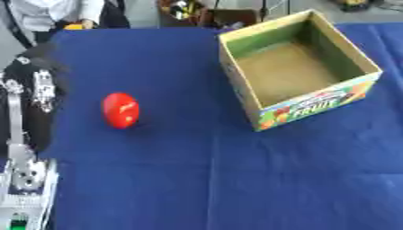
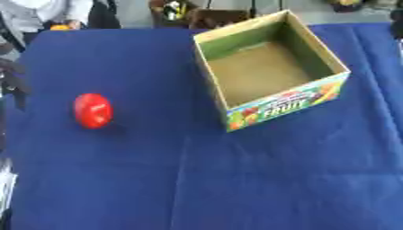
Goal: Pick up objects on the table and place them in the box.
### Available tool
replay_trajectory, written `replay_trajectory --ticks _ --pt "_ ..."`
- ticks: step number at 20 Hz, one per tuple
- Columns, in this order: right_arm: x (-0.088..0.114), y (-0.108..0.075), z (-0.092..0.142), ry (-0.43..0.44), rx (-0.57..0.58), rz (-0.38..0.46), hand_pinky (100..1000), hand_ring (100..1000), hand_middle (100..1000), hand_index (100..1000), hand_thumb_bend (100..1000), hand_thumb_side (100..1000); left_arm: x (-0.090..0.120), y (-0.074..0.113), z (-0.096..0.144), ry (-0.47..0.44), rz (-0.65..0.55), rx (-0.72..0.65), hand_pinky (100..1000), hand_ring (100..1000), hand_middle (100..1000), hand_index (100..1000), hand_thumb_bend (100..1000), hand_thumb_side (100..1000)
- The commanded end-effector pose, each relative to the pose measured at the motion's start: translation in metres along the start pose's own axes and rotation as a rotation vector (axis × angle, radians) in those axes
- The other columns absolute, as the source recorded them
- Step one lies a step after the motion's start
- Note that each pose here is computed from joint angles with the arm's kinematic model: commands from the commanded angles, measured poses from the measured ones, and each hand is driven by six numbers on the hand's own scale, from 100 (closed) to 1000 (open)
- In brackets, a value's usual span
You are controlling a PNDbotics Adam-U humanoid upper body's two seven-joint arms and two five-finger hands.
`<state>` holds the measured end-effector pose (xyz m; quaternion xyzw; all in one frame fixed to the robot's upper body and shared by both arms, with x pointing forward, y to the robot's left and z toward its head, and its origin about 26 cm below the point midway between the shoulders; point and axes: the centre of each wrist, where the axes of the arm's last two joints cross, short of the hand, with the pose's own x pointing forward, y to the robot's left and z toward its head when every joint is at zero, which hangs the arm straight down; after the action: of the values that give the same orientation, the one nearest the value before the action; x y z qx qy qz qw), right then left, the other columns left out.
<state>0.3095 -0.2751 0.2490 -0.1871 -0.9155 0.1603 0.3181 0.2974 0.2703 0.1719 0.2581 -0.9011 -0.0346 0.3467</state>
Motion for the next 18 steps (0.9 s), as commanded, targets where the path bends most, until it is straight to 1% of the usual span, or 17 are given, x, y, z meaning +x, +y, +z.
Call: replay_trajectory --ticks 1,5,8,10,13,16,17,18 --pt "0.006 -0.005 -0.003 -0.028 -0.005 0.016 693 743 504 712 235 662 0.004 0.004 -0.003 -0.023 -0.009 0.014 163 335 468 766 100 869" --pt "0.006 -0.005 -0.003 -0.027 -0.004 0.017 694 743 504 712 235 662 0.005 0.007 -0.006 -0.033 -0.027 0.011 166 341 481 777 100 877" --pt "0.006 -0.005 -0.002 -0.026 0.000 0.018 694 743 504 713 233 662 0.006 0.014 -0.014 -0.057 -0.077 -0.012 178 357 499 798 100 887" --pt "0.006 -0.005 -0.002 -0.025 0.002 0.017 694 743 504 713 233 661 0.008 0.020 -0.021 -0.069 -0.122 -0.034 180 362 502 804 100 885" --pt "0.007 -0.004 -0.003 -0.029 0.005 0.011 694 743 504 712 229 660 0.011 0.030 -0.031 -0.082 -0.209 -0.075 181 368 483 822 100 867" --pt "0.008 -0.004 -0.004 -0.035 0.009 0.008 694 743 504 712 231 661 0.017 0.039 -0.043 -0.118 -0.310 -0.127 208 395 521 841 100 839" --pt "0.008 -0.003 -0.005 -0.036 0.010 0.007 694 743 504 712 231 661 0.019 0.042 -0.047 -0.132 -0.344 -0.146 208 395 521 841 100 839" --pt "0.008 -0.003 -0.005 -0.037 0.012 0.007 694 743 504 712 233 662 0.021 0.045 -0.051 -0.146 -0.377 -0.166 225 411 543 881 100 835"
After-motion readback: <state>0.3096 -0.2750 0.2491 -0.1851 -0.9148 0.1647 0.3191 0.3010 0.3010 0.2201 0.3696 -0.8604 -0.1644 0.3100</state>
